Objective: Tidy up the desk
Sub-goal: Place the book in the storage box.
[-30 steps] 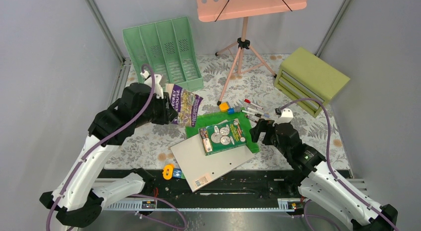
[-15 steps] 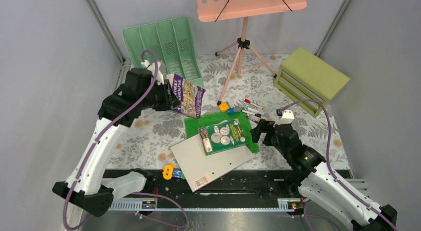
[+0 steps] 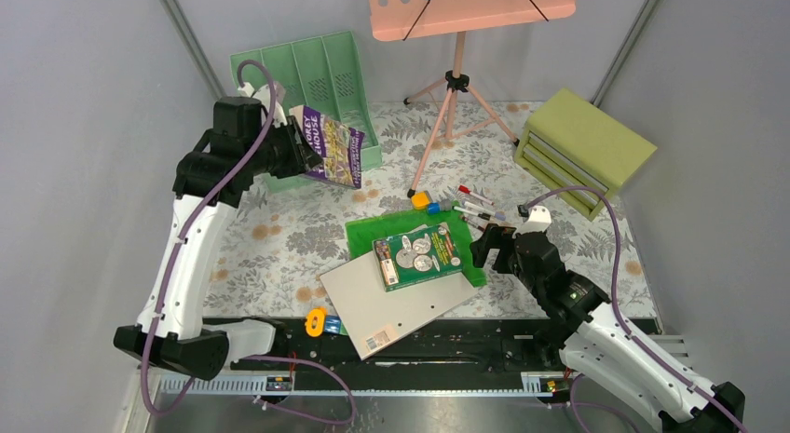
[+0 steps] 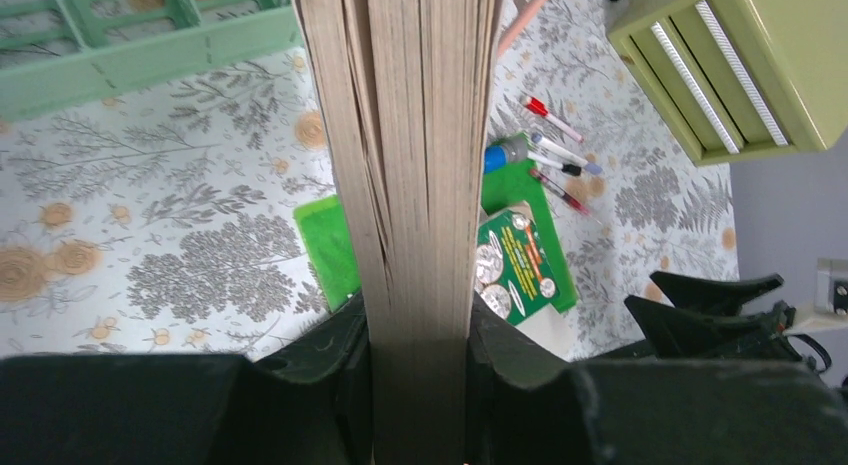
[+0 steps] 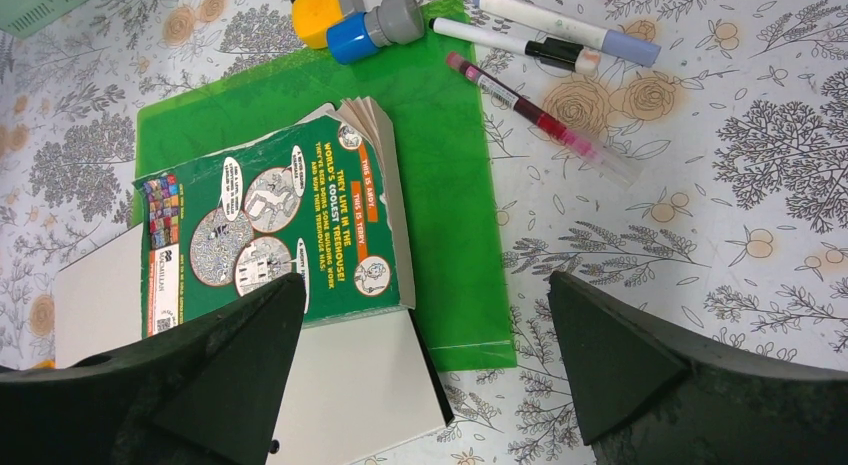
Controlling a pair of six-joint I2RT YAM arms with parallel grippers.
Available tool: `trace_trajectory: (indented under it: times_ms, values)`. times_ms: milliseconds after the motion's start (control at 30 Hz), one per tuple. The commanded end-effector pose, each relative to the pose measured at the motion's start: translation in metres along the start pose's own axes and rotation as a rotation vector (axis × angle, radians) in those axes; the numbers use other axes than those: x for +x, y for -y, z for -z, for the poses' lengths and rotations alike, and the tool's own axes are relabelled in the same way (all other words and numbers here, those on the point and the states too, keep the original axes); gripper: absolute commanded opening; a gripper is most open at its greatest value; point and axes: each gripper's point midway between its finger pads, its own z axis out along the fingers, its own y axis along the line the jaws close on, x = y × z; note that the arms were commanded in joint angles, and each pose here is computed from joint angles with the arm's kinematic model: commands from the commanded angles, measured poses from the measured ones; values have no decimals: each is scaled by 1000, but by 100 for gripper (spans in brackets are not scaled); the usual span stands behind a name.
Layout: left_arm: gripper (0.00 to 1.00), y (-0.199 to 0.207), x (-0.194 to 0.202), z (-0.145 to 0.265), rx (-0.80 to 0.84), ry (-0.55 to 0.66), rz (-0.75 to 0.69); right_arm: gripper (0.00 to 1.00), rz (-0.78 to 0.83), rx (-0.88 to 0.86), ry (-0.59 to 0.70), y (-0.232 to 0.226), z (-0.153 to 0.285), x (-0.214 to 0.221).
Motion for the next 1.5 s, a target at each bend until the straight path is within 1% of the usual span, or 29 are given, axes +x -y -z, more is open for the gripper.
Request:
trace_trajectory:
  times_ms: [0, 267, 467, 600, 867, 933, 1133, 1367, 1467]
  values:
    - [0, -2, -51, 11, -42, 162, -50, 99, -19, 15, 47, 0, -1, -10]
    - [0, -23, -73, 3, -108, 174, -5, 99, -23, 22, 48, 1, -2, -10]
    - [0, -41, -95, 1, -154, 217, 28, 99, -26, 31, 48, 3, -2, -10]
    - [0, -55, -108, 1, -185, 244, 86, 99, -26, 34, 46, 3, -2, -9]
    - [0, -68, -117, -17, -185, 279, 207, 99, -26, 42, 40, 4, -4, -9]
    - [0, -77, -124, -15, -202, 319, 251, 99, -25, 43, 36, 4, -4, -8]
    - [0, -80, -147, -4, -215, 430, 310, 99, -36, 51, 53, 7, -1, -9]
    - [0, -85, -164, -5, -202, 510, 410, 99, -42, 47, 60, 8, 0, -9]
    - [0, -85, -173, -2, -195, 538, 419, 99, -40, 49, 59, 9, 0, -8]
